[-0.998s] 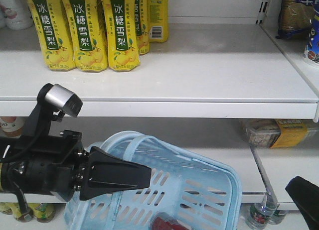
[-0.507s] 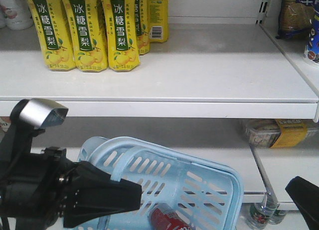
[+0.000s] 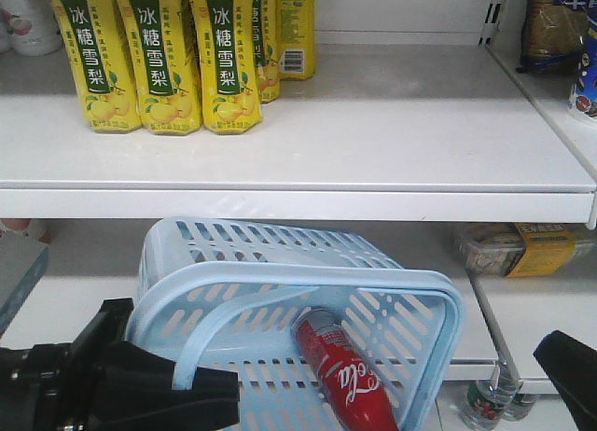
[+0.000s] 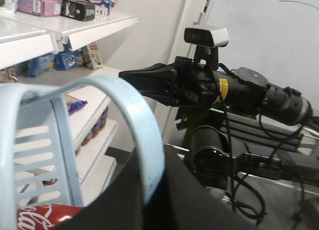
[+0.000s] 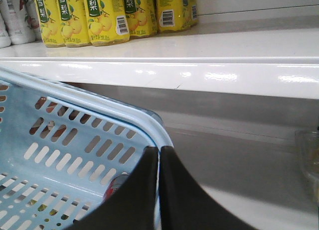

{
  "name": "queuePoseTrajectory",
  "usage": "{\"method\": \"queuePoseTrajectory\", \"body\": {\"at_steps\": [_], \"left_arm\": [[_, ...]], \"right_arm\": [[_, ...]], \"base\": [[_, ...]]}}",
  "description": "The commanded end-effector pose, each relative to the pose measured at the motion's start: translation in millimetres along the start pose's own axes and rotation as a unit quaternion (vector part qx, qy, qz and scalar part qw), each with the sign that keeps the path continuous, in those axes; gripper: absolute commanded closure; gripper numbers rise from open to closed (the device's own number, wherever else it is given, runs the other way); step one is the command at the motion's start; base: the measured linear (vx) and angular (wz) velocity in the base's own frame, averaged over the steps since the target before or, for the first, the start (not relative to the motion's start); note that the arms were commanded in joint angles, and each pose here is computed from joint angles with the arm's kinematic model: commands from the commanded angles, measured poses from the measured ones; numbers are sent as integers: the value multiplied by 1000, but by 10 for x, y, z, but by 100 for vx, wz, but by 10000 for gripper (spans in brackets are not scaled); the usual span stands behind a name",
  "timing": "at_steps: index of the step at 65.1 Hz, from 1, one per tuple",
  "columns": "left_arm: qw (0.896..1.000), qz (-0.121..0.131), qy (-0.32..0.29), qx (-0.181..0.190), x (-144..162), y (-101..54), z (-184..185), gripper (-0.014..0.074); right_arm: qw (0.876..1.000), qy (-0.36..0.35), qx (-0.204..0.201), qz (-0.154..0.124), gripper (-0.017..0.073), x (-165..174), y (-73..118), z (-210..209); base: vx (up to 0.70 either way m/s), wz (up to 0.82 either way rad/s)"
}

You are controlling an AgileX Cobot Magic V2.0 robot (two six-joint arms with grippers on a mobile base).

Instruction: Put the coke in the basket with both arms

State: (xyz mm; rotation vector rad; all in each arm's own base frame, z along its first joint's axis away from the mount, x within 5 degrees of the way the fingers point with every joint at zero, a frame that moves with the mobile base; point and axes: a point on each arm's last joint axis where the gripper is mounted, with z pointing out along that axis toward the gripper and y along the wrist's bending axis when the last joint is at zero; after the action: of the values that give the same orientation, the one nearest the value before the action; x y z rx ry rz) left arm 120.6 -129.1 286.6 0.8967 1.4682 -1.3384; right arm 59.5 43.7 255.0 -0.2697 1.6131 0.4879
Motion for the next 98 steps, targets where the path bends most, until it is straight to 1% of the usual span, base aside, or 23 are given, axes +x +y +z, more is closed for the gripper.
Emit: {"method": "queuePoseTrajectory", "body": {"at_steps": [1,6,10,13,15,23,30,39,46,49,55,57,65,72,78,83,87,90,98], "left_arm": [[993,28,-106,-37,-189,-6,-54,600],[990,7,-118,-80,-127,38,-103,600],[985,-14,-121,-123,-69,86,-150,600],[981,-30,-125,-148,-22,113,-184,600],[976,-43,-131,-167,7,133,-213,600],[959,-74,-161,-222,113,171,-329,600],[947,-79,-177,-255,208,168,-420,600],[937,-71,-189,-286,332,145,-525,600],[925,-83,-199,-312,422,130,-608,600],[924,-84,-197,-318,461,117,-632,600],[923,-65,-191,-328,511,75,-676,600],[922,-62,-189,-332,532,66,-690,600],[913,-57,-180,-362,625,48,-769,600],[904,-72,-178,-382,724,34,-835,600],[897,-77,-165,-404,775,27,-881,600],[887,-93,-159,-423,807,34,-919,600],[877,-112,-153,-441,842,46,-952,600],[872,-119,-146,-451,865,48,-970,600],[865,-124,-135,-467,900,37,-1008,600]], "right_arm": [[1000,-12,12,-7,564,-87,-11,-3],[1000,-12,12,-7,564,-87,-11,-3],[1000,-12,12,-7,564,-87,-11,-3],[1000,-12,12,-7,564,-87,-11,-3],[1000,-12,12,-7,564,-87,-11,-3],[1000,-12,12,-7,564,-87,-11,-3],[1000,-11,10,-7,564,-86,-7,-3],[1000,-10,9,-7,564,-85,-5,-3],[1000,-10,9,-7,564,-85,-5,-3],[1000,-10,9,-7,564,-85,-5,-3],[1000,-10,9,-7,564,-85,-5,-3],[1000,-10,9,-7,564,-85,-5,-3],[1000,-10,9,-7,564,-85,-5,-3],[1000,-10,9,-7,564,-85,-5,-3],[1000,-10,9,-7,564,-85,-5,-3],[1000,-10,9,-7,564,-85,-5,-3],[1000,-10,9,-7,564,-85,-5,-3],[1000,-10,9,-7,564,-85,-5,-3],[1000,-10,9,-7,564,-85,-5,-3]], "base": [[0,0],[0,0],[0,0],[0,0],[0,0],[0,0],[0,0],[0,0],[0,0],[0,0],[0,0],[0,0],[0,0],[0,0],[0,0],[0,0],[0,0],[0,0],[0,0]]}}
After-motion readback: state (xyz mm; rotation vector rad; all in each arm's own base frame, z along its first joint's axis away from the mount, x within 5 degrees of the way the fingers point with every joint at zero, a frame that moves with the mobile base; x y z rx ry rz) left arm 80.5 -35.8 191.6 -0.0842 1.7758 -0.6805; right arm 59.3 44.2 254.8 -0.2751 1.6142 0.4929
